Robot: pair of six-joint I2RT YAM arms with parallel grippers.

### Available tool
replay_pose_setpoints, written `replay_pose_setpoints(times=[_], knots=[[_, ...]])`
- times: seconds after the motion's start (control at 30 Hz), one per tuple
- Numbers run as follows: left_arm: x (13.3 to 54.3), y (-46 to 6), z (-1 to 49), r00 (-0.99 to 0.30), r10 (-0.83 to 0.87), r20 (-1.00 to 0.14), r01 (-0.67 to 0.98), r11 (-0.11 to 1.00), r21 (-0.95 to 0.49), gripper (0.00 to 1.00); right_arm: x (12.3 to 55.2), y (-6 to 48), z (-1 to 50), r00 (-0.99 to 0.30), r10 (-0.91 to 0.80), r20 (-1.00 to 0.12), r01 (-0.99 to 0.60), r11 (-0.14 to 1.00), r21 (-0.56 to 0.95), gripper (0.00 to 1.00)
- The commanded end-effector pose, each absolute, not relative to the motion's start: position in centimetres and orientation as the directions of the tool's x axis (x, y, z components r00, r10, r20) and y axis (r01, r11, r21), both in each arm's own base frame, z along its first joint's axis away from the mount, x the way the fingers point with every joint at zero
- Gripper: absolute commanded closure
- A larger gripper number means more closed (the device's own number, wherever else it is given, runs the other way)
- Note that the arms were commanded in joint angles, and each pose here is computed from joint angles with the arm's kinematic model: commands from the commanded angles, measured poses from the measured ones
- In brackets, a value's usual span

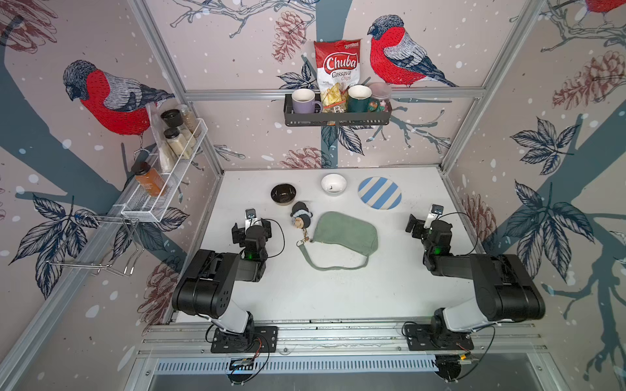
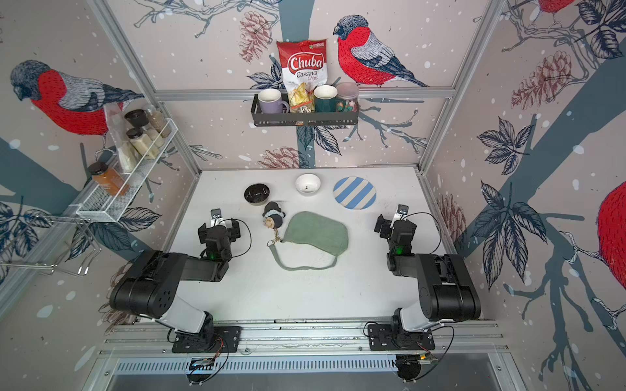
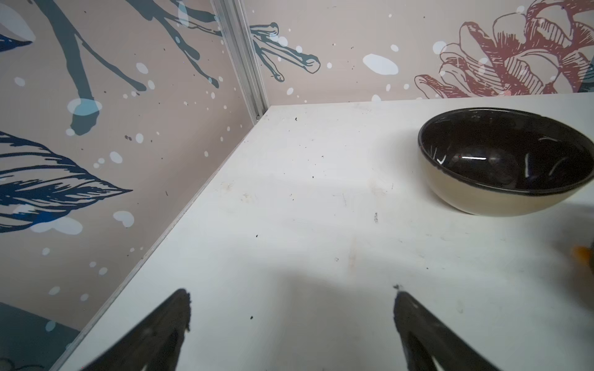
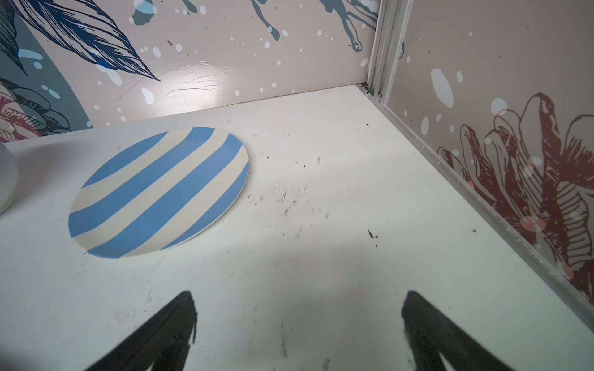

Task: Remove the decoration from the bag
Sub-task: Pick up the bag from the center of the board.

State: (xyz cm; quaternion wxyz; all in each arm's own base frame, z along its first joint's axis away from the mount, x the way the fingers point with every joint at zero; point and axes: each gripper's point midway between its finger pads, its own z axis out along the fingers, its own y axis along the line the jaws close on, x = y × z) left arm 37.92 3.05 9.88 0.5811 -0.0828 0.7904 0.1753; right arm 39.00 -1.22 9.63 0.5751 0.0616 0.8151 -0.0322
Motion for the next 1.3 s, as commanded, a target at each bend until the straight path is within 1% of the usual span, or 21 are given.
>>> replay_pose_setpoints(times=[0.0, 0.5, 0.6, 0.63, 0.73, 0.8, 0.83, 0.87, 0.9, 0.97, 1.03, 1.1, 1.17, 1.2, 1.27], knots=[[38.0, 3.2, 10.3, -0.296, 0.067, -0.953, -0.344, 0.923, 0.172, 0.03, 39.0, -1.2, 9.7, -0.329, 0.067, -0.942, 0.141, 0.990, 0.021, 0.00], [38.0, 3.3, 10.3, -0.296, 0.064, -0.953, -0.347, 0.922, 0.170, 0.03, 39.1, -1.3, 10.1, -0.316, 0.068, -0.946, 0.142, 0.990, 0.024, 0.00], [37.2, 3.3, 11.3, -0.256, 0.067, -0.964, -0.352, 0.923, 0.157, 0.03, 39.9, -1.5, 13.0, -0.302, 0.071, -0.951, 0.160, 0.987, 0.023, 0.00], [36.6, 3.2, 12.3, -0.230, 0.073, -0.971, -0.366, 0.917, 0.156, 0.03, 39.7, -1.6, 13.4, -0.356, 0.077, -0.931, 0.168, 0.986, 0.018, 0.00], [34.6, 2.5, 16.3, -0.178, 0.124, -0.976, -0.416, 0.889, 0.189, 0.02, 39.7, -1.9, 17.3, -0.372, 0.137, -0.918, 0.203, 0.977, 0.064, 0.00], [33.8, 2.6, 18.5, -0.129, 0.058, -0.990, -0.455, 0.883, 0.110, 0.02, 39.4, -2.0, 21.2, -0.333, 0.223, -0.916, 0.236, 0.960, 0.148, 0.00], [33.5, 3.0, 19.8, -0.074, -0.023, -0.997, -0.488, 0.873, 0.017, 0.03, 39.0, -2.3, 22.3, -0.345, 0.275, -0.897, 0.271, 0.945, 0.186, 0.00], [33.1, 3.3, 20.3, -0.075, -0.079, -0.994, -0.504, 0.863, -0.031, 0.03, 38.7, -2.3, 23.9, -0.347, 0.324, -0.880, 0.293, 0.929, 0.227, 0.00], [32.9, 3.2, 21.1, -0.087, -0.143, -0.986, -0.507, 0.858, -0.080, 0.03, 38.2, -2.0, 24.8, -0.381, 0.357, -0.853, 0.298, 0.921, 0.252, 0.00], [32.5, 2.3, 23.8, -0.112, -0.241, -0.964, -0.463, 0.871, -0.164, 0.02, 37.5, -0.3, 26.3, -0.437, 0.394, -0.808, 0.246, 0.917, 0.313, 0.03], [32.8, 0.6, 25.7, -0.111, -0.302, -0.947, -0.375, 0.895, -0.241, 0.03, 36.9, 2.0, 27.6, -0.469, 0.409, -0.782, 0.162, 0.911, 0.380, 0.03], [32.7, -0.4, 26.9, -0.103, -0.402, -0.910, -0.323, 0.879, -0.351, 0.03, 36.1, 4.2, 28.6, -0.495, 0.402, -0.770, 0.108, 0.908, 0.404, 0.03], [32.9, -3.0, 27.7, -0.176, -0.493, -0.852, -0.227, 0.863, -0.452, 0.03, 34.7, 7.7, 29.1, -0.552, 0.339, -0.762, 0.038, 0.923, 0.383, 0.04], [32.9, -4.4, 28.3, -0.224, -0.507, -0.832, -0.183, 0.861, -0.475, 0.03, 34.1, 9.1, 29.0, -0.573, 0.309, -0.759, 0.013, 0.930, 0.368, 0.06], [32.5, -6.7, 29.0, -0.312, -0.485, -0.817, -0.116, 0.873, -0.474, 0.03, 32.7, 12.5, 28.6, -0.613, 0.248, -0.750, -0.056, 0.933, 0.355, 0.10]])
